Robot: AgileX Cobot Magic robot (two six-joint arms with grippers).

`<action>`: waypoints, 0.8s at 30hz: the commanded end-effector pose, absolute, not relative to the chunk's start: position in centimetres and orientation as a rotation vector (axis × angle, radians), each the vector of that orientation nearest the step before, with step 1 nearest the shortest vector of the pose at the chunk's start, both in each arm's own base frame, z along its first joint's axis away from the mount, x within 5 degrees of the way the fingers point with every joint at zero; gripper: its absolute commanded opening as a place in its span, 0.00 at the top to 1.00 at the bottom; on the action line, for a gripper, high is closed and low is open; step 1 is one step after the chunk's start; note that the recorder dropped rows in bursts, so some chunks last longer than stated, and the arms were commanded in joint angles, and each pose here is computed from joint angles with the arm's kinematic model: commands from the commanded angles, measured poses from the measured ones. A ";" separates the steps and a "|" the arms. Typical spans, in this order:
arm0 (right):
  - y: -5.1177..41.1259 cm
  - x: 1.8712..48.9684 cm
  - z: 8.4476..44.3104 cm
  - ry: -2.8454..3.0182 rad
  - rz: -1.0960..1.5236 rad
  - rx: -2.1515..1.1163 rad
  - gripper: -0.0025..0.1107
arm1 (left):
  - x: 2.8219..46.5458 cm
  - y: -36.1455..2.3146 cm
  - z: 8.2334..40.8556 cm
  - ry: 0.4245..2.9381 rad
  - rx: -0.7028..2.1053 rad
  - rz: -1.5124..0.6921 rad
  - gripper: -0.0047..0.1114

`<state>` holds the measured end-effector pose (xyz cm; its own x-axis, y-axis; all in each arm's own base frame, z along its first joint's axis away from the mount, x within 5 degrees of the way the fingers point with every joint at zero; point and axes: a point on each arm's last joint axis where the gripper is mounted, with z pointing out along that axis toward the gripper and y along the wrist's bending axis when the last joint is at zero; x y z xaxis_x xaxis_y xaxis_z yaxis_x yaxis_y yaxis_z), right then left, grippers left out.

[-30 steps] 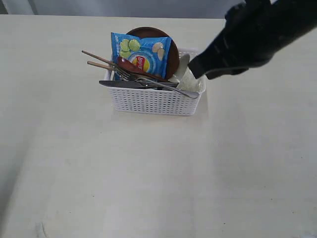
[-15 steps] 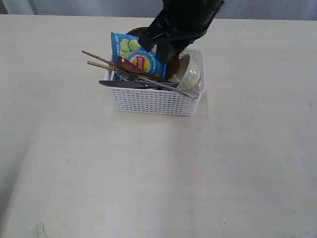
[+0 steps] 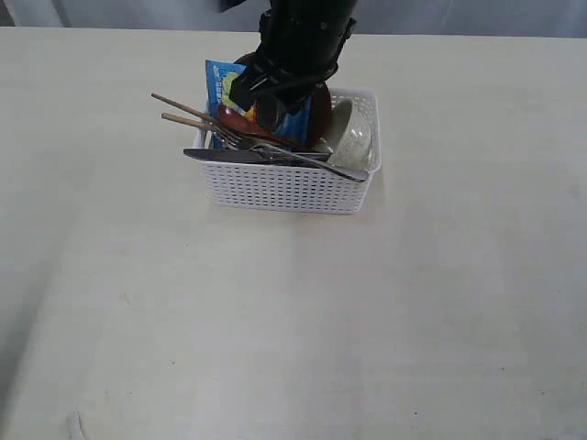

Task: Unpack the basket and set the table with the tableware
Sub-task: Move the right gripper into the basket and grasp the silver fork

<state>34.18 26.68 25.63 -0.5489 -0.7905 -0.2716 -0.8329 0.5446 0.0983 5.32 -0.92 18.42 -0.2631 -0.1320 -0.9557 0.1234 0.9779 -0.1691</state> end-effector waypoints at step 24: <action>27.7 36.4 20.4 2.594 0.247 -1.546 0.78 | 5.3 -0.9 18.4 1.809 -0.009 -0.246 0.96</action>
<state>36.23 27.97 20.38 -0.4916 -0.8510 -0.1847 -0.8708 0.4808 0.1026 5.32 -0.92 18.42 -0.2631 -0.1320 -0.9557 0.1234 0.9779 -0.1691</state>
